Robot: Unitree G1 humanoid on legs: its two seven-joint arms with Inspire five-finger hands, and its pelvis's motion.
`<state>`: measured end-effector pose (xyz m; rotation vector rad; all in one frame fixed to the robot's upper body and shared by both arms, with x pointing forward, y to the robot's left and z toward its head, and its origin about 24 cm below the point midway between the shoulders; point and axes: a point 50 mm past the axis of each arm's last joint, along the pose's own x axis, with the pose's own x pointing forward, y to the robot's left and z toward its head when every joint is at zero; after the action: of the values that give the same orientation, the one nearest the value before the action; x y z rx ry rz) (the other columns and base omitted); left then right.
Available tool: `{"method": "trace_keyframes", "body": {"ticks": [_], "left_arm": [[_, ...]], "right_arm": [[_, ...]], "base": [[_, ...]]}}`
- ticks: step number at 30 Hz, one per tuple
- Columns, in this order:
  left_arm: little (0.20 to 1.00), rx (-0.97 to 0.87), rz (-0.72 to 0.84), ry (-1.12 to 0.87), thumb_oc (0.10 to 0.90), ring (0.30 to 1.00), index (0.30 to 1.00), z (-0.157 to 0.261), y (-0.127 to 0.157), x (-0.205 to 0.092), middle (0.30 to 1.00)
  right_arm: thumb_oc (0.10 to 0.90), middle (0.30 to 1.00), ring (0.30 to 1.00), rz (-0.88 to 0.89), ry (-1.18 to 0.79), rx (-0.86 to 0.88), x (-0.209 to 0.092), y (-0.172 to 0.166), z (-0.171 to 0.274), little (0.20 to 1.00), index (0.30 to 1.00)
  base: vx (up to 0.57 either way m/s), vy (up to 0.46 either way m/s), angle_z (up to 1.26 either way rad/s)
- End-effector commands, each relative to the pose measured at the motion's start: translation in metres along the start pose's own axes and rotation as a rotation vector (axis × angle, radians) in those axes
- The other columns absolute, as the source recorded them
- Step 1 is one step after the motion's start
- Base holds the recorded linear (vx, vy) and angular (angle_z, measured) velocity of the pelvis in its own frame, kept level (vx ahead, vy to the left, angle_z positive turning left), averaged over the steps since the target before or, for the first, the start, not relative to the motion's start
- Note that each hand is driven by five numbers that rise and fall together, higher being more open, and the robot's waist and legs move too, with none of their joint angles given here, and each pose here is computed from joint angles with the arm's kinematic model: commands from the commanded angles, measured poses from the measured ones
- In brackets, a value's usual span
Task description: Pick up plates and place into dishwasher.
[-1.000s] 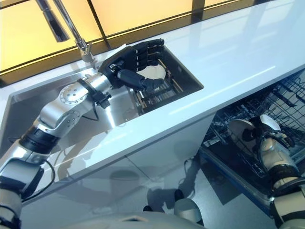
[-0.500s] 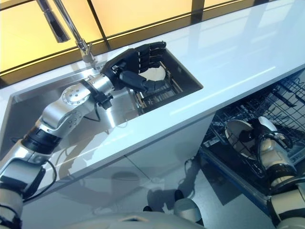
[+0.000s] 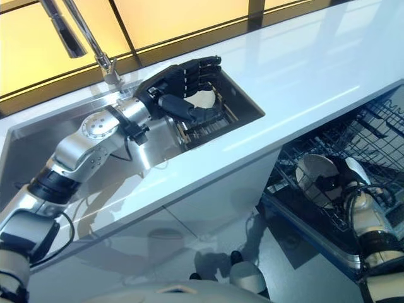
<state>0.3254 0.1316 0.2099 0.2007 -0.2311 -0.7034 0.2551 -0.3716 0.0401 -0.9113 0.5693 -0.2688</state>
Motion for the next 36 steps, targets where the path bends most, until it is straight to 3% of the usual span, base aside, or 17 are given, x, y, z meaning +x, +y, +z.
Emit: {"method": "trace_keyframes", "body": {"ticks": [1, 10, 11, 18, 29, 36], "left_arm": [[0.9, 0.088, 0.01, -0.191, 0.8, 0.9, 0.9, 0.049, 0.009, 0.006, 0.9], [0.9, 0.113, 0.043, -0.169, 0.8, 0.9, 0.9, 0.045, 0.018, -0.002, 0.9], [0.9, 0.12, 0.063, -0.162, 0.8, 0.9, 0.9, 0.044, 0.023, -0.006, 0.9], [0.9, 0.119, 0.098, -0.151, 0.8, 0.9, 0.9, 0.042, 0.032, -0.013, 0.9], [0.9, 0.155, 0.156, -0.11, 0.8, 0.9, 0.9, 0.034, 0.039, -0.016, 0.9], [0.9, 0.411, 0.361, 0.049, 0.8, 0.9, 0.9, 0.027, 0.08, -0.039, 0.9]], "right_arm": [[0.8, 0.9, 0.9, -0.141, -0.131, 0.005, -0.002, -0.044, 0.023, 0.9, 0.9], [0.8, 0.9, 0.9, -0.288, -0.238, 0.014, -0.02, -0.076, 0.032, 0.9, 0.9], [0.8, 0.9, 0.9, -0.389, -0.307, 0.02, -0.031, -0.095, 0.04, 0.9, 0.9], [0.8, 0.9, 0.9, -0.628, -0.537, 0.143, -0.064, -0.127, 0.064, 0.9, 0.9], [0.8, 0.9, 0.9, -0.839, -0.702, 0.16, -0.086, -0.143, 0.08, 0.9, 0.9], [0.8, 0.9, 0.9, -0.786, -0.761, 0.124, -0.094, -0.137, 0.088, 0.9, 0.9]], "base": [[0.01, 0.014, -0.06], [0.0, 0.008, -0.03], [0.0, 0.015, -0.07], [0.0, 0.014, -0.06], [0.01, 0.008, -0.03], [0.0, 0.0, 0.0]]}}
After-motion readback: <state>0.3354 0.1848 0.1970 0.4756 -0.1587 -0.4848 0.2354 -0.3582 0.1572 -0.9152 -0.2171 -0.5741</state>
